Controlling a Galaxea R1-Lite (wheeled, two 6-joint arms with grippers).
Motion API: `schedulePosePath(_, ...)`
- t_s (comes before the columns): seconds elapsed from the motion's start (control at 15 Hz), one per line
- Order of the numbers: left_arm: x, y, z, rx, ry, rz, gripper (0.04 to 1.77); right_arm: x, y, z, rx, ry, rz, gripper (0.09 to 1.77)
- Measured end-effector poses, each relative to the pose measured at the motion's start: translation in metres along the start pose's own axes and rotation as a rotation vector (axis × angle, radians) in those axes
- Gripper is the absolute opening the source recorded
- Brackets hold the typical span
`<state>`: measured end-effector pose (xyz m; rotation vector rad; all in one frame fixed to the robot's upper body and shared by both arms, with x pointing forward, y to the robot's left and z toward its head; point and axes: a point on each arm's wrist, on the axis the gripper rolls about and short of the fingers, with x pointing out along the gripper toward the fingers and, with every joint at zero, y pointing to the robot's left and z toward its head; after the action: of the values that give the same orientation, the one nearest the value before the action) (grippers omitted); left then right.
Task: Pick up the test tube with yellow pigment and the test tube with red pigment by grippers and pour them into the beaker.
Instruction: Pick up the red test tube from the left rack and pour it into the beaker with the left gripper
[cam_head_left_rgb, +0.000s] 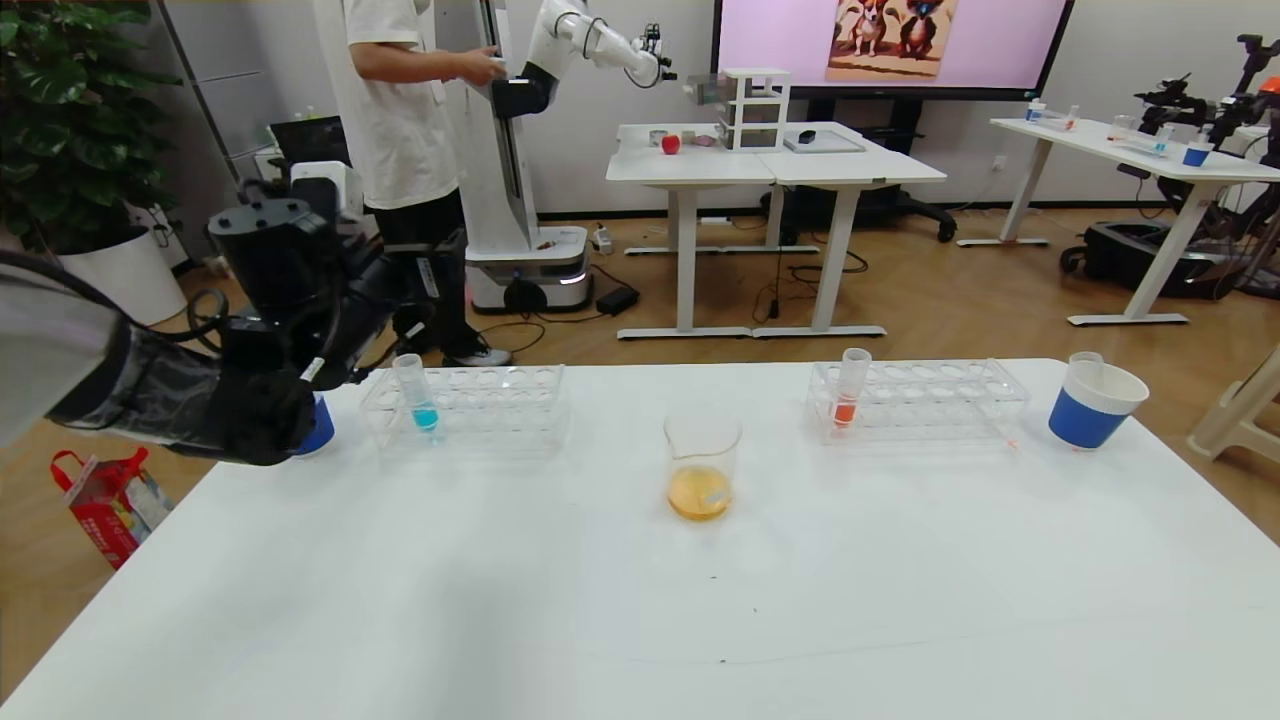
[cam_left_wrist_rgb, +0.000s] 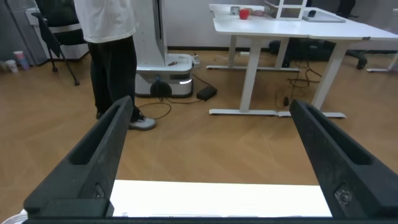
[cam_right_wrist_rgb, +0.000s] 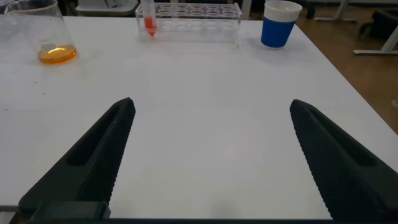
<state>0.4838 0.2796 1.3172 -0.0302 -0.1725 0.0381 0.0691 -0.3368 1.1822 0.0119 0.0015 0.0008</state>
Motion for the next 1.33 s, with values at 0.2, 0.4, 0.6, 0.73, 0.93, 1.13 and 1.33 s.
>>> schedulePosePath(0.2,-0.026,-0.009,0.041,0.017,-0.044,-0.038,1.75,0.0,0.0,0.0,0.0,0.0,0.0,1.74)
schedulePosePath(0.4,-0.064,-0.006,0.083,0.098,-0.099,-0.049,1.75,0.0,0.0,0.0,0.0,0.0,0.0,1.74)
schedulePosePath(0.6,-0.113,0.006,0.115,0.152,-0.102,-0.04,1.75,0.0,0.0,0.0,0.0,0.0,0.0,1.74)
schedulePosePath(0.73,-0.149,0.017,0.131,0.183,-0.079,0.028,1.75,0.0,0.0,0.0,0.0,0.0,0.0,1.74)
schedulePosePath(0.93,-0.209,0.033,0.148,0.222,-0.063,0.128,1.75,0.0,0.0,0.0,0.0,0.0,0.0,1.74)
schedulePosePath(1.13,-0.273,0.05,0.148,0.259,-0.067,0.175,1.75,0.0,0.0,0.0,0.0,0.0,0.0,1.74)
schedulePosePath(1.33,-0.331,0.065,0.135,0.279,-0.078,0.212,1.75,0.0,0.0,0.0,0.0,0.001,0.0,1.74)
